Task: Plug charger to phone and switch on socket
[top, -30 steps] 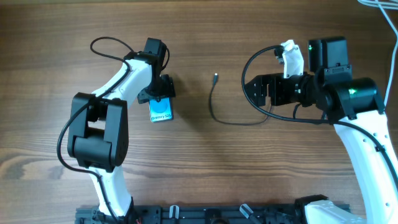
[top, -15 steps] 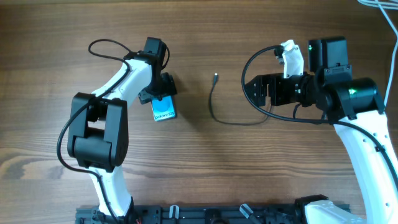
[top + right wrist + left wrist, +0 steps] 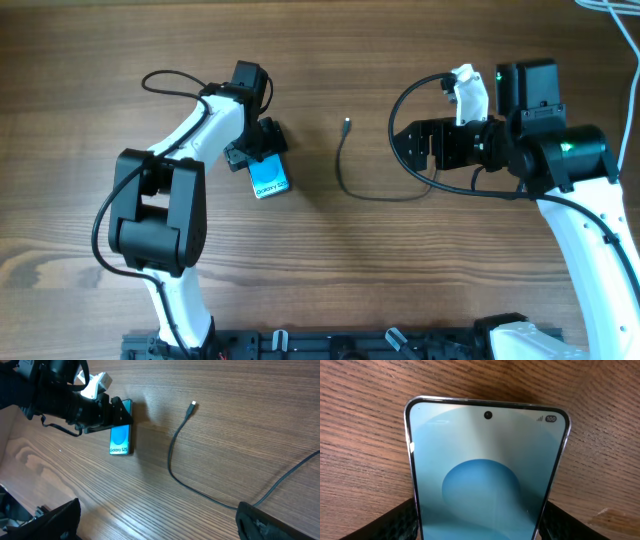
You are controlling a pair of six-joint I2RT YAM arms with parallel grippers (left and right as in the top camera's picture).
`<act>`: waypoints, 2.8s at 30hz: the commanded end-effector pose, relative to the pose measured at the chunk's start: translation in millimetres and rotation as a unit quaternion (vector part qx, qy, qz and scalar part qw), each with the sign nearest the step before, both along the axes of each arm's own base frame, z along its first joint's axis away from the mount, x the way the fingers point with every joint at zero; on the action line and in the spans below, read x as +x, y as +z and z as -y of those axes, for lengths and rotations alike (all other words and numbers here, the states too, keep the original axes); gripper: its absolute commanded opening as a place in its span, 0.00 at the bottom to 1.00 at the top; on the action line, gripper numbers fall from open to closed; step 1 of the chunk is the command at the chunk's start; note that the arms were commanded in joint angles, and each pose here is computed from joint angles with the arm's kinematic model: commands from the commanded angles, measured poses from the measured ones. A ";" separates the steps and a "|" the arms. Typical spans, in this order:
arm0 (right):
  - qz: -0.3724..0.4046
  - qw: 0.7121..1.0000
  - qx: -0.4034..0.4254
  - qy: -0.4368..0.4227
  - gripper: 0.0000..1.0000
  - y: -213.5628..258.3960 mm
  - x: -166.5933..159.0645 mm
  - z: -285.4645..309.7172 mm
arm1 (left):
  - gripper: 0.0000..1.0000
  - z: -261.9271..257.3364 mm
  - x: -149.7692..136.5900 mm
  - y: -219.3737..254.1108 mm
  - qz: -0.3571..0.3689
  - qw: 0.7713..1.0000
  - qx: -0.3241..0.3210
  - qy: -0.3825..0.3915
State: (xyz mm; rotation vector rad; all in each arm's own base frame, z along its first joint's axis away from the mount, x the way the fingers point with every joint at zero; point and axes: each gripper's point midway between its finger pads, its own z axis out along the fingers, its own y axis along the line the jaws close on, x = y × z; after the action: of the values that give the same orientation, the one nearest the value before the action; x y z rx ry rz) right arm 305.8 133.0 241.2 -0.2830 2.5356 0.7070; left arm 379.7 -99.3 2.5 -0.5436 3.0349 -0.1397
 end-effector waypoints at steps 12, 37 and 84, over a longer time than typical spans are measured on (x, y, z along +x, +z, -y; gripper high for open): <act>0.000 1.000 0.013 0.003 1.00 5.1 2.1 -4.9 | 0.76 3.5 22.4 33.7 0.029 0.999 -0.026 0.016; -0.008 1.000 0.009 0.001 1.00 2.4 -0.6 -3.3 | 0.76 -21.0 13.4 13.5 0.032 0.998 0.010 0.056; 0.006 1.000 0.011 0.001 1.00 5.9 4.6 -4.2 | 0.80 -28.3 -30.6 -55.9 -0.044 0.995 0.091 -0.016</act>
State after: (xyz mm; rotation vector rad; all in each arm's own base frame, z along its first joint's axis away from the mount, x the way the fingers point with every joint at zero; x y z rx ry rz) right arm 309.1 133.6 243.4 -0.2869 2.5180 0.7054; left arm 385.2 -81.9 -5.0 -0.5000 2.9488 0.0419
